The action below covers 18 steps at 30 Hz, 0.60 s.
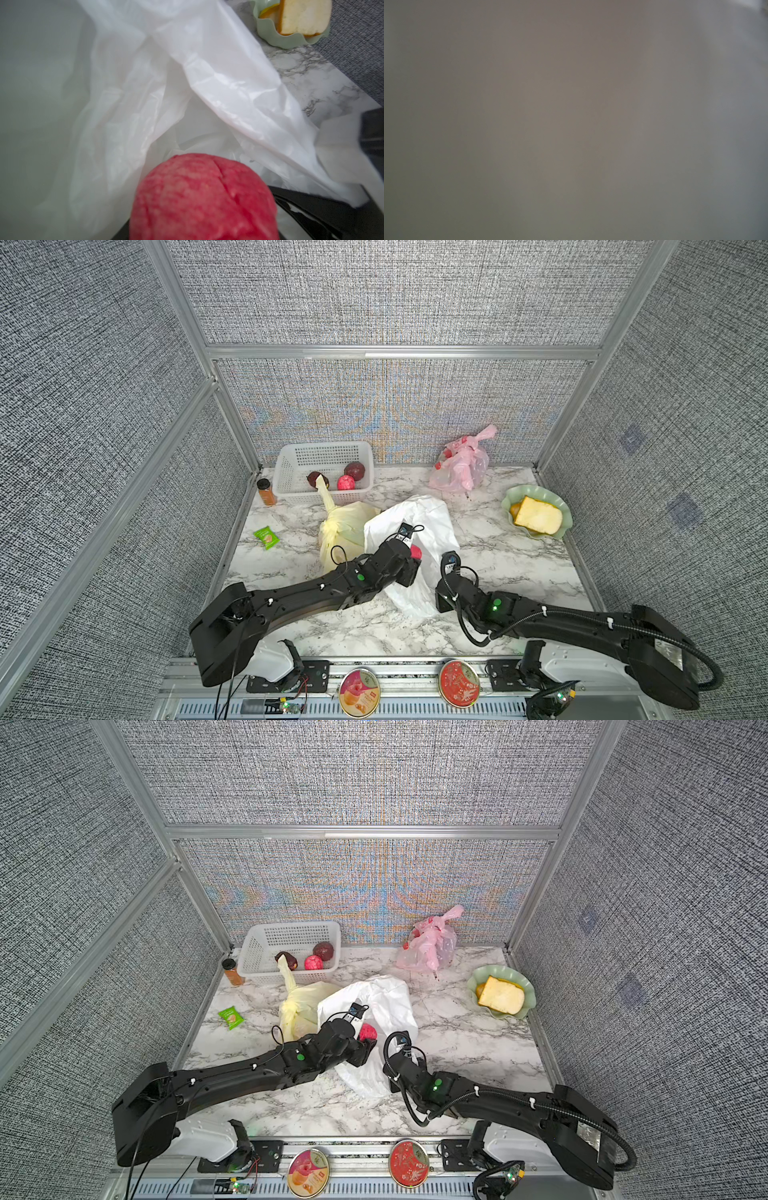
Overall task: Untie the knot of a plastic bag & take out the apple
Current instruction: Adjust the apple in the plastic bag.
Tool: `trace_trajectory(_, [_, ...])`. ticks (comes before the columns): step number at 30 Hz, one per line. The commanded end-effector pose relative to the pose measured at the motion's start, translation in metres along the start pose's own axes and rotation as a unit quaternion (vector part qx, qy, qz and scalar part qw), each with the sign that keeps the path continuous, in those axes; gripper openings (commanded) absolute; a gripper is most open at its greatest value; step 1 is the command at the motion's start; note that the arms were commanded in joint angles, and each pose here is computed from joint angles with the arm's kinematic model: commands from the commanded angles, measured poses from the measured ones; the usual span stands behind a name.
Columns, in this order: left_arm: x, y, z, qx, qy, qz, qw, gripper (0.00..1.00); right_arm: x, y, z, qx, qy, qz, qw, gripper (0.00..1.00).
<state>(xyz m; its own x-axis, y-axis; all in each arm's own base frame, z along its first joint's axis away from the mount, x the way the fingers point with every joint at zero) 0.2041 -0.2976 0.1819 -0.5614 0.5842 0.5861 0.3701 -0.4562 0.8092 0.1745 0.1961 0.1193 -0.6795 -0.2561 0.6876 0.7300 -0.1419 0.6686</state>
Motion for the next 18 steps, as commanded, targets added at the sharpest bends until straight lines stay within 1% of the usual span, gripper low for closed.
trace_trajectory(1, [0.003,0.007,-0.012,-0.010,-0.057,-0.032,0.998,0.61,0.000,0.005,-0.002,-0.019,-0.003,-0.017,1.000,0.00])
trace_trajectory(4, [0.001,0.001,-0.018,-0.012,-0.086,-0.032,0.996,0.62,-0.001,0.009,-0.006,-0.056,0.016,-0.020,0.998,0.00])
trace_trajectory(6, [0.000,-0.003,-0.023,-0.013,-0.114,-0.033,0.993,0.62,-0.004,0.010,-0.015,-0.080,0.016,-0.023,0.996,0.00])
trace_trajectory(11, [-0.012,-0.027,-0.034,-0.002,-0.162,-0.019,0.987,0.63,-0.009,0.013,-0.044,-0.102,-0.020,-0.015,0.995,0.00])
trace_trajectory(13, [-0.022,-0.042,-0.035,0.006,-0.161,0.001,0.987,0.64,-0.012,0.017,-0.052,-0.105,-0.029,-0.007,0.994,0.00])
trace_trajectory(16, [-0.041,-0.064,-0.030,0.013,-0.132,0.043,0.990,0.67,-0.014,0.023,-0.057,-0.100,-0.039,-0.003,0.994,0.00])
trace_trajectory(18, [-0.052,-0.074,-0.029,0.009,-0.119,0.074,0.990,0.69,-0.013,0.027,-0.055,-0.091,-0.038,-0.005,0.995,0.00])
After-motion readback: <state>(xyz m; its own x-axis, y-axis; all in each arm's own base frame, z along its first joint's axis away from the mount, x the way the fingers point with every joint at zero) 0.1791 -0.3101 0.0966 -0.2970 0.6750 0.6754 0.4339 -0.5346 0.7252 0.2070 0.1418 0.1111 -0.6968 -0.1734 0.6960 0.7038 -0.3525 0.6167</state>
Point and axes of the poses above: each gripper's point midway between its finger pads, its own x axis back along the fingers, its own z axis along the line the jaws close on, y = z × x, the point moved 6 cm from there along x, back along the fingers, and after that the axes turned 15 degrees about -x, right-handed, at the moved point
